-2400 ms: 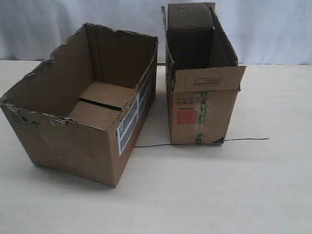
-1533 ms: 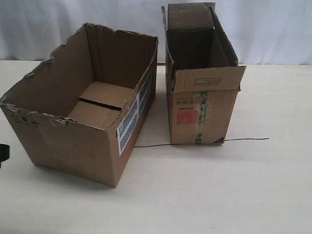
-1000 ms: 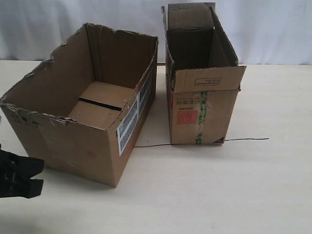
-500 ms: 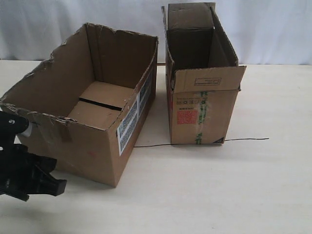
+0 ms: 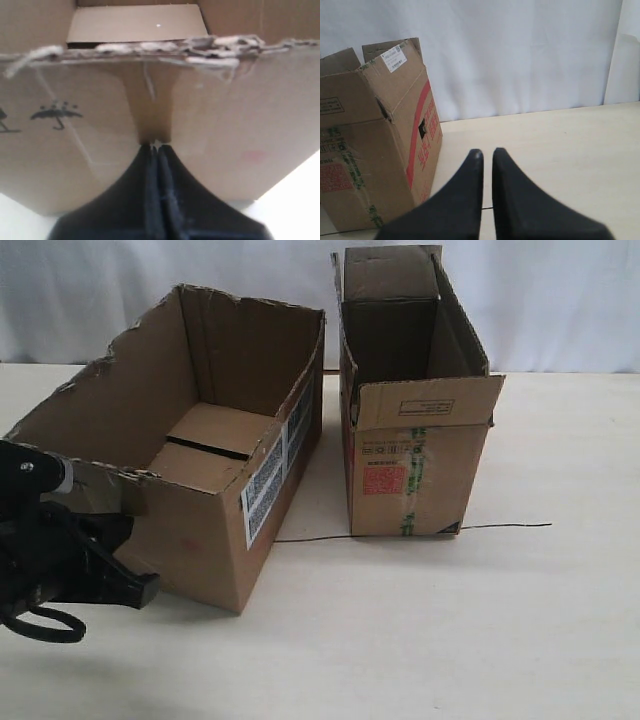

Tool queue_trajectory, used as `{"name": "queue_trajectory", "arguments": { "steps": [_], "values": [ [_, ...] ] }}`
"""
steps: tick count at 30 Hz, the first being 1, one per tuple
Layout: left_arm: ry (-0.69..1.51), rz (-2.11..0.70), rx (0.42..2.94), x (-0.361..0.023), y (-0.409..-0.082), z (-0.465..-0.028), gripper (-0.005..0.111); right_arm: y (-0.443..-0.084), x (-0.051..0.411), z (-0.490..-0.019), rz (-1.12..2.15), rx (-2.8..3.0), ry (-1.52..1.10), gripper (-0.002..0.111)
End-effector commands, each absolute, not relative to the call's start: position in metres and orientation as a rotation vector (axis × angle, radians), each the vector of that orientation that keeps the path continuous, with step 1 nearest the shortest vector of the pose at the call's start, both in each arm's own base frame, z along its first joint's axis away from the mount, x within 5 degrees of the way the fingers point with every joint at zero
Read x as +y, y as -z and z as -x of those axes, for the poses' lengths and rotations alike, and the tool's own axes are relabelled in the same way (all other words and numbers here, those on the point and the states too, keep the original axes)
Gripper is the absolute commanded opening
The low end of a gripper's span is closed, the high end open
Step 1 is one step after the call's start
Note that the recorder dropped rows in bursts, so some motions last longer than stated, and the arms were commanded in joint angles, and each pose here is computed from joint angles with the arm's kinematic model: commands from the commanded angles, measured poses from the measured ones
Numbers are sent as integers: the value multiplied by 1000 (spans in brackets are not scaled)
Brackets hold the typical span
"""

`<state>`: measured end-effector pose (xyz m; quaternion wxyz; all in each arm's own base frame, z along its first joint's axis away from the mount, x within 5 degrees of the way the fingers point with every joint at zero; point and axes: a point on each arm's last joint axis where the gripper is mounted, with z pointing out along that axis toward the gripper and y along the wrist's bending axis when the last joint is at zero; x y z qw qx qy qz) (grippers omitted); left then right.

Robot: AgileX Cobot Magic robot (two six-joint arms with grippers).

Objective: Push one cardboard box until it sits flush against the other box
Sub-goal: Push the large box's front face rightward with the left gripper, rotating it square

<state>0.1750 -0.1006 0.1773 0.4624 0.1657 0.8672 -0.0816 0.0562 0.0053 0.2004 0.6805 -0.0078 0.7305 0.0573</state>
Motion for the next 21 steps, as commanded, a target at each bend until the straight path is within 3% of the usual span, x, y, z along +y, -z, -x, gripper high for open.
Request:
{"name": "queue_trajectory", "arguments": {
  "steps": [1, 21],
  "values": [
    [195, -364, 2121, -106, -178, -185, 0, -199, 5, -56, 15, 1644, -129, 5],
    [254, -316, 2099, -136, -191, -225, 0, -199, 5, -56, 13, 1644, -131, 5]
  ]
}}
